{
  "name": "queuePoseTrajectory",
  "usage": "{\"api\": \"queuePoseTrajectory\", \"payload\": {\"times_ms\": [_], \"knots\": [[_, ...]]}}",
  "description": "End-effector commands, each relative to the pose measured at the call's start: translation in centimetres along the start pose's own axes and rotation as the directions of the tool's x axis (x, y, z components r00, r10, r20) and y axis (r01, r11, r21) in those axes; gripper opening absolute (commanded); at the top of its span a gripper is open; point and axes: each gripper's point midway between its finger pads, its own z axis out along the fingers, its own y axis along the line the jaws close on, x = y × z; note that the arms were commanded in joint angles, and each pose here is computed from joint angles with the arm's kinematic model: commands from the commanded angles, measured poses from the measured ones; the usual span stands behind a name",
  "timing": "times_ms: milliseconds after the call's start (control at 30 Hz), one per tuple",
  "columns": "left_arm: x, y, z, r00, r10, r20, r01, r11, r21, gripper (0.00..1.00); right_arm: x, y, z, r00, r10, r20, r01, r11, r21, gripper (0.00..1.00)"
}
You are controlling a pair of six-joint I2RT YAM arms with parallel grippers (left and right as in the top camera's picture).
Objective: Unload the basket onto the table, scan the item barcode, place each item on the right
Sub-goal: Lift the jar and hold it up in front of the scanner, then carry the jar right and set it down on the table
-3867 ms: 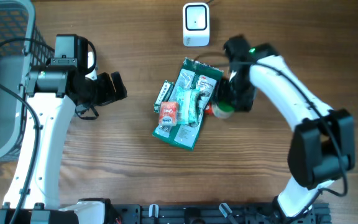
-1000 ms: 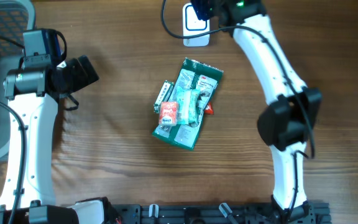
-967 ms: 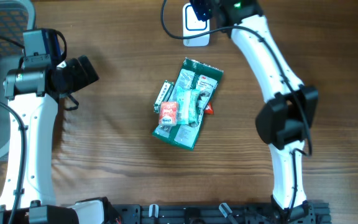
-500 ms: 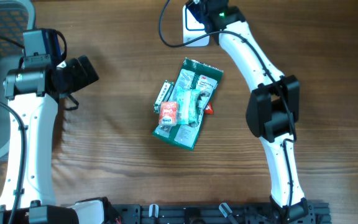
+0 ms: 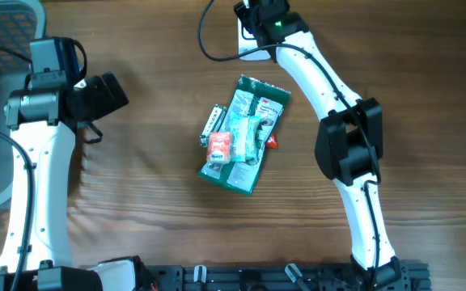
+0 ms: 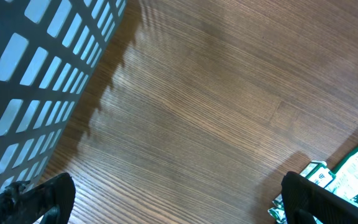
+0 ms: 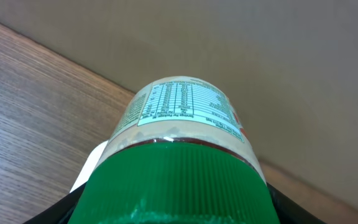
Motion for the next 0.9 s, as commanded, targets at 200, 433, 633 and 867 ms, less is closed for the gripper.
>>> {"api": "queuePoseTrajectory", "payload": {"times_ms": [200, 433, 633, 867], "knots": [[-0.4, -0.1, -0.1, 1.000, -0.006, 0.007, 0.006, 1.000, 0.006, 1.00, 2.4, 0.3, 0.9, 0.975, 0.210, -0.070, -0.209, 0.978, 0.017, 0.04], [-0.4, -0.1, -0.1, 1.000, -0.006, 0.007, 0.006, 1.000, 0.006, 1.00, 5.1, 1.3, 1.5, 0.963, 0.232, -0.136, -0.232, 0.973, 0.017, 0.04], [-0.4, -0.1, -0.1, 1.000, -0.006, 0.007, 0.006, 1.000, 0.006, 1.00, 5.0, 2.7, 1.4, 0.962, 0.229, -0.148, -0.241, 0.968, -0.065, 0.04], [-0.4, -0.1, -0.1, 1.000, -0.006, 0.007, 0.006, 1.000, 0.006, 1.00, 4.4, 2.1, 1.5, 0.962, 0.243, -0.121, -0.252, 0.966, -0.058, 0.04]]}}
